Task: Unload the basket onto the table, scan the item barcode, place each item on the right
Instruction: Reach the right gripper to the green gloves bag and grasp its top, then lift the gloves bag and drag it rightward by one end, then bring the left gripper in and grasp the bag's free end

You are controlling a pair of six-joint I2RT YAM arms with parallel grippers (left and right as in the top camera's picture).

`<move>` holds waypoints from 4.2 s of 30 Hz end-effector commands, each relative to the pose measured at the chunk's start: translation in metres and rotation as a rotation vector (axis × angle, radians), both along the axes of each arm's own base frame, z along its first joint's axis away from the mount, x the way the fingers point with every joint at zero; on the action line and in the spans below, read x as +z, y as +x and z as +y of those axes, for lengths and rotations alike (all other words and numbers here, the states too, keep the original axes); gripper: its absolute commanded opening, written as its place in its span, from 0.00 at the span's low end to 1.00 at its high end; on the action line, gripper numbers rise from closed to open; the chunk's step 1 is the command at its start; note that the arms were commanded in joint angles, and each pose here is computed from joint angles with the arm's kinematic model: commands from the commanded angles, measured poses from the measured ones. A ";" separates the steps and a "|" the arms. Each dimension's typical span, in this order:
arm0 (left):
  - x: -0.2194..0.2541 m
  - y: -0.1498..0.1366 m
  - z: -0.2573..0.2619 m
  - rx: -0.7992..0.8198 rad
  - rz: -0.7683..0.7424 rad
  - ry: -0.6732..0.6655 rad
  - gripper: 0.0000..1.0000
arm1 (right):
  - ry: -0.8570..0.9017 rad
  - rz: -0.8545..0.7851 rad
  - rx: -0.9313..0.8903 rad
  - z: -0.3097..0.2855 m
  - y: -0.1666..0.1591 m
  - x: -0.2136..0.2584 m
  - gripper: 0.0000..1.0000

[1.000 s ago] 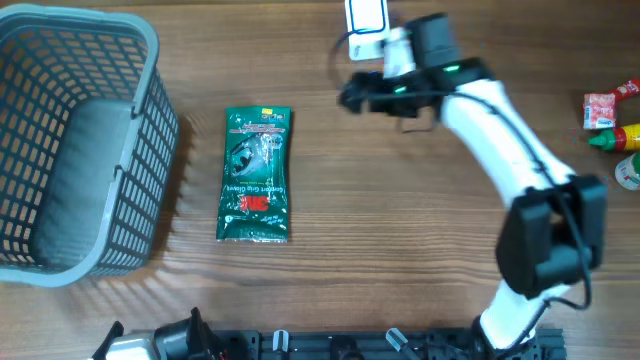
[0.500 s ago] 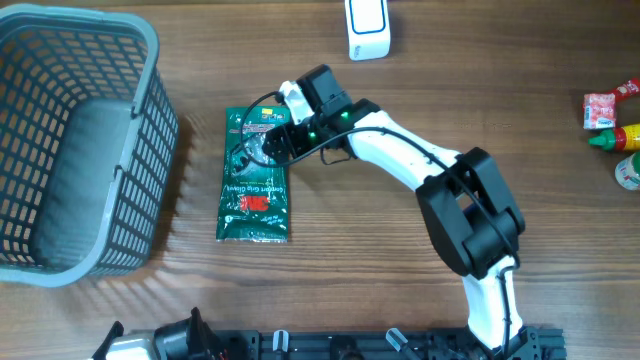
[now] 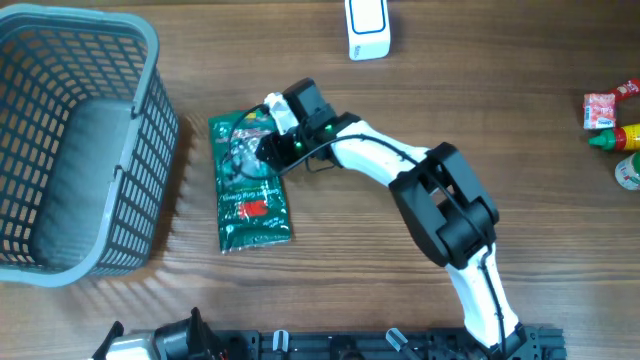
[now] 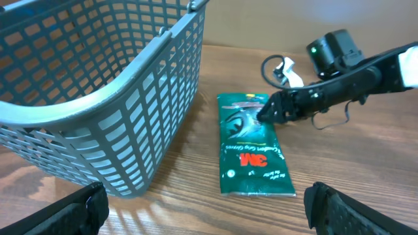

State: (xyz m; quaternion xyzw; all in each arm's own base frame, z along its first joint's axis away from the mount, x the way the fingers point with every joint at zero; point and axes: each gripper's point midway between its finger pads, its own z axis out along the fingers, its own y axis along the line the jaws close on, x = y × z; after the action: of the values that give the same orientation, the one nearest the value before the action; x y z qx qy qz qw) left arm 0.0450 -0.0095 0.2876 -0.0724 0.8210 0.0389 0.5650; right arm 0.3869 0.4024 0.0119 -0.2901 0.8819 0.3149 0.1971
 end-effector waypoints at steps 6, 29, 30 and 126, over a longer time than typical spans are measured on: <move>0.001 0.000 -0.002 -0.008 -0.010 -0.004 1.00 | -0.103 0.086 -0.128 -0.016 -0.001 -0.047 0.04; 0.001 0.000 -0.002 -0.008 -0.010 -0.004 1.00 | -0.514 0.226 -0.965 -0.289 -0.039 0.148 0.04; 0.001 0.000 -0.002 -0.008 -0.010 -0.004 1.00 | -0.511 0.238 -0.976 -0.297 -0.050 0.160 0.04; -0.048 0.144 -0.088 -0.712 0.106 -0.581 1.00 | -0.232 1.190 -1.656 -0.300 -0.093 0.106 0.04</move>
State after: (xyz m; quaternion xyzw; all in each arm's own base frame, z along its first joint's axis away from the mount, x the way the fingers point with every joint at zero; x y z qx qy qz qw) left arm 0.1689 -0.1059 0.2534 0.0924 0.7761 -0.4008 0.4780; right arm 0.2952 0.1012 0.1236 0.5959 0.7871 0.0871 -0.1336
